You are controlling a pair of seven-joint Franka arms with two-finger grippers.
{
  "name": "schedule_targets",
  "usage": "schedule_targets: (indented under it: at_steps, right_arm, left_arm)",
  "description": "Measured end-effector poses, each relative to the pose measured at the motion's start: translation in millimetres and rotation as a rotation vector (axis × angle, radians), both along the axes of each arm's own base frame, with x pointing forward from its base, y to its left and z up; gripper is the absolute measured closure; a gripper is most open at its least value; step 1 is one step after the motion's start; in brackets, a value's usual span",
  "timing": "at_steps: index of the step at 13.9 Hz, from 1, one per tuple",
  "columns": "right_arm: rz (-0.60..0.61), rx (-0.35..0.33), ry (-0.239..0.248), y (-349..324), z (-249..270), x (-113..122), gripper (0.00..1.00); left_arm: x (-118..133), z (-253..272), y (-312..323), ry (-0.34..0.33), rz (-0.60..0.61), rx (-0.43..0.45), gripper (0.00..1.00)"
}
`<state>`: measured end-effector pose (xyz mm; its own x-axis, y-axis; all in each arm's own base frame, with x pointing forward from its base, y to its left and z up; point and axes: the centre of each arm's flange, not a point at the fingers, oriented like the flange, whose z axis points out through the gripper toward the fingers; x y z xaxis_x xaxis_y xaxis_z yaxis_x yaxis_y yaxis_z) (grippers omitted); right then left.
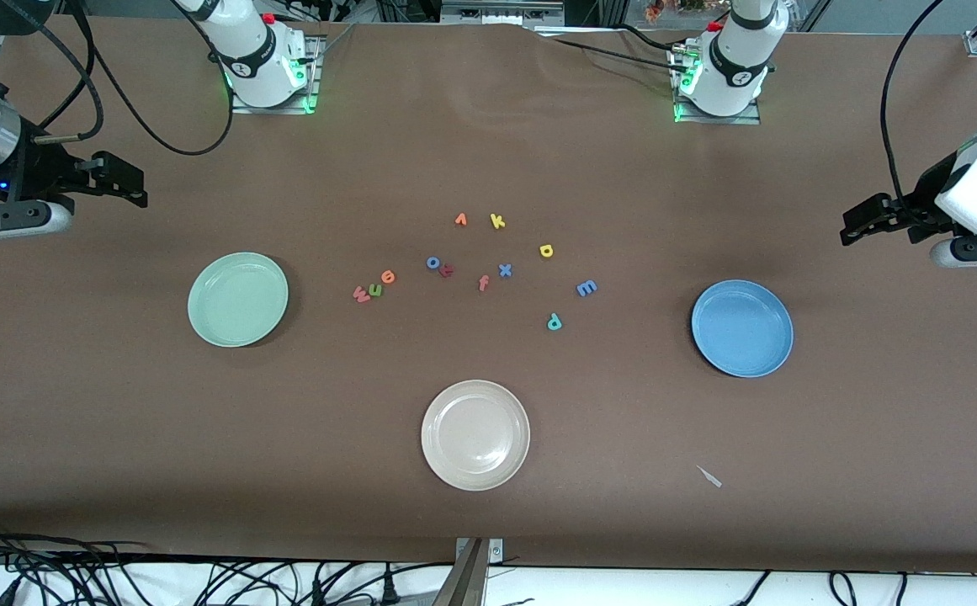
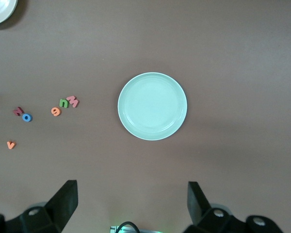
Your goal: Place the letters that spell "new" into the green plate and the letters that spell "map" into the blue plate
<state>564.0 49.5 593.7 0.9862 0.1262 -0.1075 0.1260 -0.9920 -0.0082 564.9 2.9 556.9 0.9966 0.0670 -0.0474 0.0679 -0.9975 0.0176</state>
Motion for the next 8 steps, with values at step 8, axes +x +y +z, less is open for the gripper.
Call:
schedule_targets:
  at_steps: [8]
  right_arm:
    - [0.006,0.001,0.013,3.6,-16.9,0.6,0.0]
  left_arm:
    - [0.1,-0.1,-5.0,0.0,-0.009,0.0,0.0]
